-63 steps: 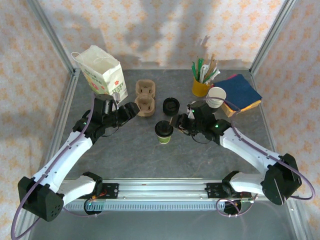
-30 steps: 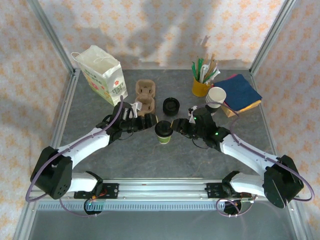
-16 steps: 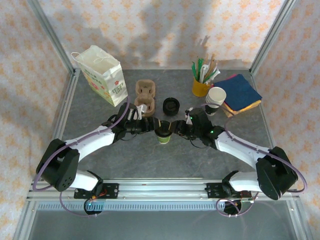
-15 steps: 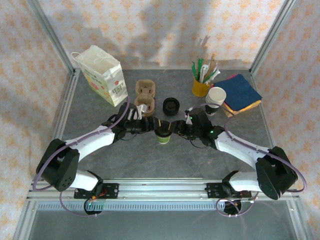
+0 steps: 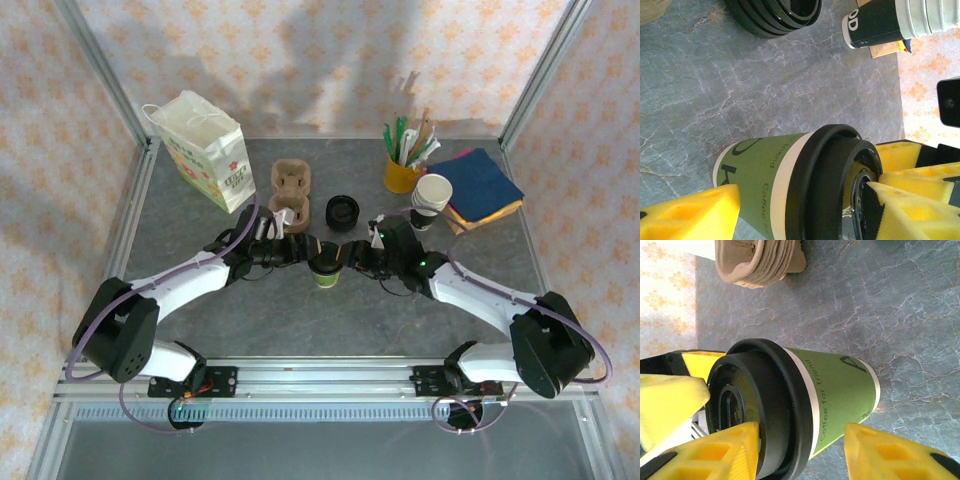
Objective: Pack the takeout coffee
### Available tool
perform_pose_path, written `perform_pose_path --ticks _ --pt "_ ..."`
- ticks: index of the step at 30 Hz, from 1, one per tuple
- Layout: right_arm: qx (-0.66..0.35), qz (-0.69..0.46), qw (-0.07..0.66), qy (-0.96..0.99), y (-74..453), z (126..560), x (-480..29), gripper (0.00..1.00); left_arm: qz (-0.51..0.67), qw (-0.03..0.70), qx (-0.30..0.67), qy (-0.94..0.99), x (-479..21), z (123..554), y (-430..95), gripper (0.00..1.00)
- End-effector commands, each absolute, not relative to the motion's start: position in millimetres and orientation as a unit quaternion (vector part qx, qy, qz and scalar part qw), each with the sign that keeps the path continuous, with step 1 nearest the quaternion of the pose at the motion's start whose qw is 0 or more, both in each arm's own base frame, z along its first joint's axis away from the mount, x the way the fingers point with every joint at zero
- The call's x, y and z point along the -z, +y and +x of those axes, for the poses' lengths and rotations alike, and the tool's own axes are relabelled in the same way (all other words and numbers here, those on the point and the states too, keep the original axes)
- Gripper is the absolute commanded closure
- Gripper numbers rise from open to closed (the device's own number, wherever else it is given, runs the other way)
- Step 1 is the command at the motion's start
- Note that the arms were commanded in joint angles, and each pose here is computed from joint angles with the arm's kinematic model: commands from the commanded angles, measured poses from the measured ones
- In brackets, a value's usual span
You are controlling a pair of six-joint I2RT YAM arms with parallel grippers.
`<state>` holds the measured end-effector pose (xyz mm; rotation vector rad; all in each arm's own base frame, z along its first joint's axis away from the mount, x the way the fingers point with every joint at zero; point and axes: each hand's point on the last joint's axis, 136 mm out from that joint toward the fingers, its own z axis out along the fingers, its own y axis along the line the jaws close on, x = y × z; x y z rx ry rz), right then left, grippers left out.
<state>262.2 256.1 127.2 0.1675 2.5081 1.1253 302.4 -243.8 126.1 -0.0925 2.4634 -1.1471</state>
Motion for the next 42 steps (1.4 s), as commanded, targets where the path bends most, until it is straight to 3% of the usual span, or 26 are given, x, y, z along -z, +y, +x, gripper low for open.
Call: perform_pose_path --ticks 1,32,42 --pt "-0.407 0.053 0.201 0.889 258.9 264.9 -136.0 0.53 -0.025 0.225 0.409 0.884 -126.7 299.3 -240.3 0.33" --pt "-0.337 0.083 0.172 0.922 238.4 258.1 -97.9 0.54 -0.056 0.172 0.347 0.92 -74.8 282.7 -221.8 0.35" --pt "-0.294 0.137 0.126 0.937 220.6 242.5 -51.5 0.54 -0.073 0.14 0.321 0.934 -37.1 266.5 -211.7 0.36"
